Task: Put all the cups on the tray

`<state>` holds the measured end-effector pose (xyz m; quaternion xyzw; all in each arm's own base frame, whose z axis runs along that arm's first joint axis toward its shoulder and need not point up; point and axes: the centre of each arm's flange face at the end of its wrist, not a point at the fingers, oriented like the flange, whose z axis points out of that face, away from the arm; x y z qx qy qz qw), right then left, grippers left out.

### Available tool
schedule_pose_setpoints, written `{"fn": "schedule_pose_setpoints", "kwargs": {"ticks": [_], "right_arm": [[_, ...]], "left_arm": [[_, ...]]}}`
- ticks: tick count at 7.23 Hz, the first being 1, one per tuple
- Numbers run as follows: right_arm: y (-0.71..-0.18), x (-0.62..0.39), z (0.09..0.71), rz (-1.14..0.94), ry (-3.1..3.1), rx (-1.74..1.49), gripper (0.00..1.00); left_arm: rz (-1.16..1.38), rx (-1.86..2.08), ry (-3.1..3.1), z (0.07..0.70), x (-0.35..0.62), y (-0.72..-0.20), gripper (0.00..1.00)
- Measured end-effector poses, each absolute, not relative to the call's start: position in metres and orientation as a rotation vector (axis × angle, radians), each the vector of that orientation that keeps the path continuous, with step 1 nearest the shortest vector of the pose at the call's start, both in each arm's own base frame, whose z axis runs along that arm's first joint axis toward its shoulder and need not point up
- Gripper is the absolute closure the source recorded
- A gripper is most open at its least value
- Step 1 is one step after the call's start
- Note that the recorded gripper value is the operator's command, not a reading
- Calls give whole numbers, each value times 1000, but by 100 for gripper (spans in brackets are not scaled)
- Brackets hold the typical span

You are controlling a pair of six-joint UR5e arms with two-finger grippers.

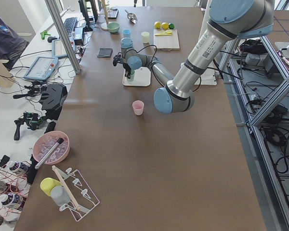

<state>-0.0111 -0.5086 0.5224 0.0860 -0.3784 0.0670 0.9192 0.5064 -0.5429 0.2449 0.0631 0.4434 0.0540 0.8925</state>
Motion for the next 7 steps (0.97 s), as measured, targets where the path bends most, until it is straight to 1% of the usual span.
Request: {"fn": "schedule_pose_setpoints", "kwargs": {"ticks": [2, 4, 5, 7], "right_arm": [[-512, -18, 521, 126, -780, 173, 0], [-531, -27, 509, 127, -787, 176, 0], [-545, -35, 506, 134, -789, 168, 0], [-580, -79, 503, 98, -783, 136, 0]], "left_arm": [[121, 146, 932, 233, 508, -544, 1], [89, 185, 951, 213, 475, -568, 1], [77, 205, 945, 214, 447, -587, 1], [115, 248, 905, 246, 385, -621, 1]]}}
